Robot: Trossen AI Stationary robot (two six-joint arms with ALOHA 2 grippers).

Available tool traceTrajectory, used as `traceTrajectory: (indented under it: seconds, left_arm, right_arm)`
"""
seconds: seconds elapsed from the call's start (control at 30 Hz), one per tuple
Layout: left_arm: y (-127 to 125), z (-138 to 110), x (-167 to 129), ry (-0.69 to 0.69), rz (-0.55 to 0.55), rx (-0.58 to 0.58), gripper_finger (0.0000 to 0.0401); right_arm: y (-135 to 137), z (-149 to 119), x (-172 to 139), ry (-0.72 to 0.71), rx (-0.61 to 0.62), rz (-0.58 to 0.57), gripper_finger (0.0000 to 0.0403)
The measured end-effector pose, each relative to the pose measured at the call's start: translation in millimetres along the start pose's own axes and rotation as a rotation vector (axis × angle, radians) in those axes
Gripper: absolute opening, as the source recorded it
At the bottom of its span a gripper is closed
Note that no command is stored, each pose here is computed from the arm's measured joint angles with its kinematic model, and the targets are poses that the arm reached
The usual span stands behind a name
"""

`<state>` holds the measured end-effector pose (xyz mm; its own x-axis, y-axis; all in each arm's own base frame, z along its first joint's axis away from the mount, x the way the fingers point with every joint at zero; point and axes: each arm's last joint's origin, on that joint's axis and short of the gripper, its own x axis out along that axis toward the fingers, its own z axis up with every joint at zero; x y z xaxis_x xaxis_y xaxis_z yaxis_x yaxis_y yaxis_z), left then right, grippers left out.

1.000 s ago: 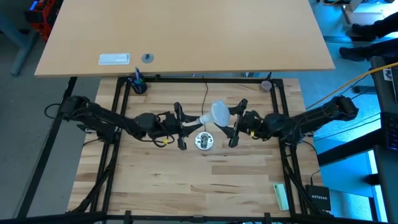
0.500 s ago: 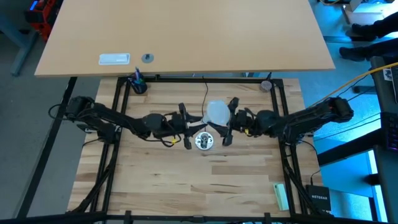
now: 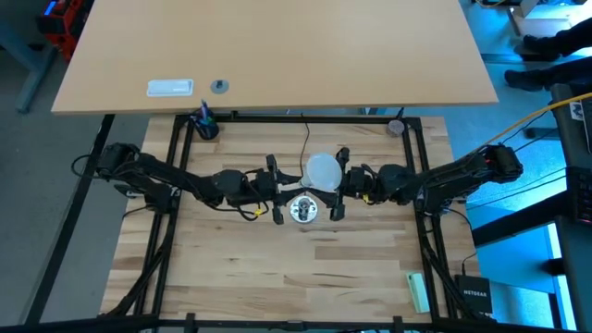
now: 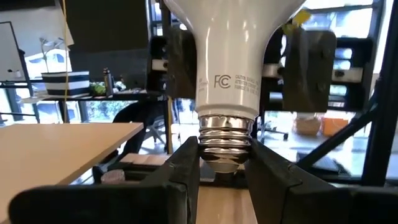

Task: Screw lightbulb
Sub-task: Insert the lightbulb on the lamp

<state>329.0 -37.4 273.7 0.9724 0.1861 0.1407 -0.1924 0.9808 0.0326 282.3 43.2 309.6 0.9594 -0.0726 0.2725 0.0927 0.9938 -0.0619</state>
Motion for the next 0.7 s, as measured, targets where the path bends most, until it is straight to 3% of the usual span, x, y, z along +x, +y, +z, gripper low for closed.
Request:
traceTrajectory:
  seconds: [0.23, 0.3, 0.53, 0.7]
  left_arm:
    - [0, -4, 0, 0.036, -0.011, 0.042, 0.0087]
    - [-1, -5, 0, 0.050, -0.011, 0.050, 0.0095]
    - [0, -10, -3, 0.136, -0.016, 0.048, 0.0197]
    - [6, 5, -22, 0.252, -0.025, 0.037, 0.0239]
  right_arm:
    - [-1, -1, 5, 0.092, -0.022, 0.006, 0.0170]
    - [0, -1, 7, 0.134, -0.032, 0.012, 0.0166]
    - [1, 1, 12, 0.309, -0.070, 0.034, 0.0166]
    - [1, -1, 11, 0.394, -0.050, 0.037, 0.0166]
